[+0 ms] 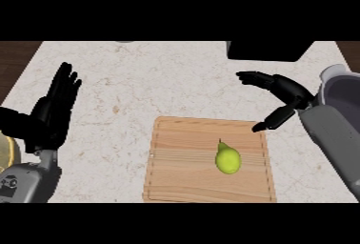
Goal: Pick the pear from the cutting board and place it in the pot
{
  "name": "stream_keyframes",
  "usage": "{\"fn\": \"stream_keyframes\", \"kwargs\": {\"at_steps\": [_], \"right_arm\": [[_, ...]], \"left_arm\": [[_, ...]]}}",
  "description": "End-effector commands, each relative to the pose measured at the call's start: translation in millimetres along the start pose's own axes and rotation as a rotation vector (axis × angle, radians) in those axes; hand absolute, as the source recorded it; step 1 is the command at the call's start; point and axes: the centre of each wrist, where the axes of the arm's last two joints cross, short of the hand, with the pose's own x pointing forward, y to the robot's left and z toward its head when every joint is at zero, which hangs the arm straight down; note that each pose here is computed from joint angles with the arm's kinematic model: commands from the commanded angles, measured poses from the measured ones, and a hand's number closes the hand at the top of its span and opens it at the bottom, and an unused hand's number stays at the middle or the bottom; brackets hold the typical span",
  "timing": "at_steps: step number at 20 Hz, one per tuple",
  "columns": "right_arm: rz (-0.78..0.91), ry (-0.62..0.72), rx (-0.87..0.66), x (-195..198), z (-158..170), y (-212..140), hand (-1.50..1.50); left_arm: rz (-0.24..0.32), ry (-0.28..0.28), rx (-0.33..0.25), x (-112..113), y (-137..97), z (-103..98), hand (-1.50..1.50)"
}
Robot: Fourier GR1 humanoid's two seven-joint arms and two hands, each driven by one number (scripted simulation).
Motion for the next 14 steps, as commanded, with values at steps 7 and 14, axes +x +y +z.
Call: {"fn": "stream_keyframes", "kwargs": {"at_steps": [7,14], "right_arm": [[0.298,0.226,0.539,81,-72,4,-1.50],[0.416,0.317,0.769,85,-103,65,-1.50]], "left_arm": [[0.007,0.021,0.021,4,8,-5,0.00],[-0.006,0.020,0.042,10,26,-5,0.00]]}}
